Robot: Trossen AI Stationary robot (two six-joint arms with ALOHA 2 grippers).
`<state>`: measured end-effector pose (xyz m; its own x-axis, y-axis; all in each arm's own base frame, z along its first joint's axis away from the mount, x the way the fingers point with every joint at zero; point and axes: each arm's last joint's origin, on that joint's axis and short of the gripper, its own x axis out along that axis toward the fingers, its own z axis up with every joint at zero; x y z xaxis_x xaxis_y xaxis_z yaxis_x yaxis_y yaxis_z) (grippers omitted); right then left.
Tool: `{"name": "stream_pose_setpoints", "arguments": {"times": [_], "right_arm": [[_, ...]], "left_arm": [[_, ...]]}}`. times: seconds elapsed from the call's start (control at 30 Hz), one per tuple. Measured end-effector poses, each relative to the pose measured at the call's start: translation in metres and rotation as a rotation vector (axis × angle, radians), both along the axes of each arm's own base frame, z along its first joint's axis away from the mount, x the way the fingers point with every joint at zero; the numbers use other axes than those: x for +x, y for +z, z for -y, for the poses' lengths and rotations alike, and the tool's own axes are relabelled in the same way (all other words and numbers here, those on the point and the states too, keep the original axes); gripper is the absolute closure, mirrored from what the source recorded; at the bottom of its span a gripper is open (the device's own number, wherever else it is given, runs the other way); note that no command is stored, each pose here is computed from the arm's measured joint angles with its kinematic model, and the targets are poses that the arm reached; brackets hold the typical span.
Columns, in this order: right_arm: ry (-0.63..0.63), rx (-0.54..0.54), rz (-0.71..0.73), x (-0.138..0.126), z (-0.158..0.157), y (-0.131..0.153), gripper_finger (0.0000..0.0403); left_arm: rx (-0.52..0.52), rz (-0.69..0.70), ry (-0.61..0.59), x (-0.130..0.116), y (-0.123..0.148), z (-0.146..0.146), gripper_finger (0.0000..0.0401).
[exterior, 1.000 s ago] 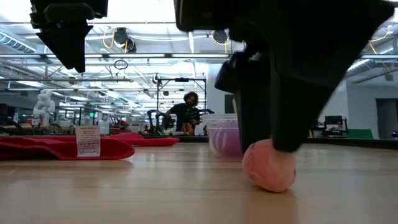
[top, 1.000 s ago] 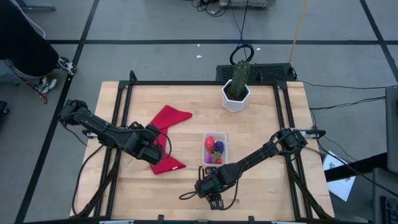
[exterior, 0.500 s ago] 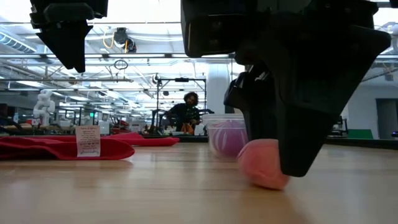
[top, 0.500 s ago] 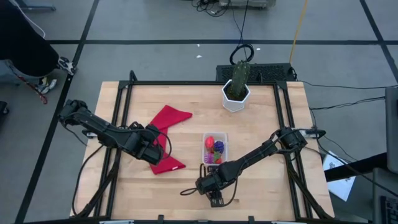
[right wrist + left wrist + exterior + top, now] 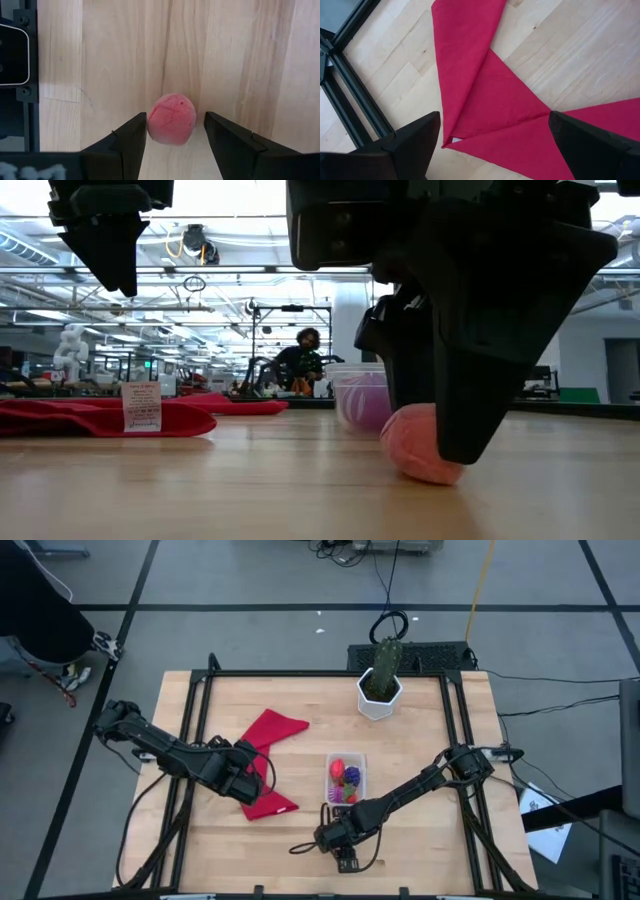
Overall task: Pick and placing Produce into tupperware
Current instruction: Put the pink peach into the transparent bin
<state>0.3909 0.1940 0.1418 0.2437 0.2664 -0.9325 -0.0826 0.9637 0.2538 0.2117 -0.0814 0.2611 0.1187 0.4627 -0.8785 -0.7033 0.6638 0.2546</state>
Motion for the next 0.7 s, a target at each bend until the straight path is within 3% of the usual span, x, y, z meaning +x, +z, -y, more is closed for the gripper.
{"name": "stream_pose_setpoints", "arguments": {"times": [0.7], "right_arm": [[-0.003,0.008,0.02,0.002,-0.0006,0.0001,0.0206]], "left_arm": [[0.0,0.0,0.0,0.0,0.0,0.0,0.0022]]}}
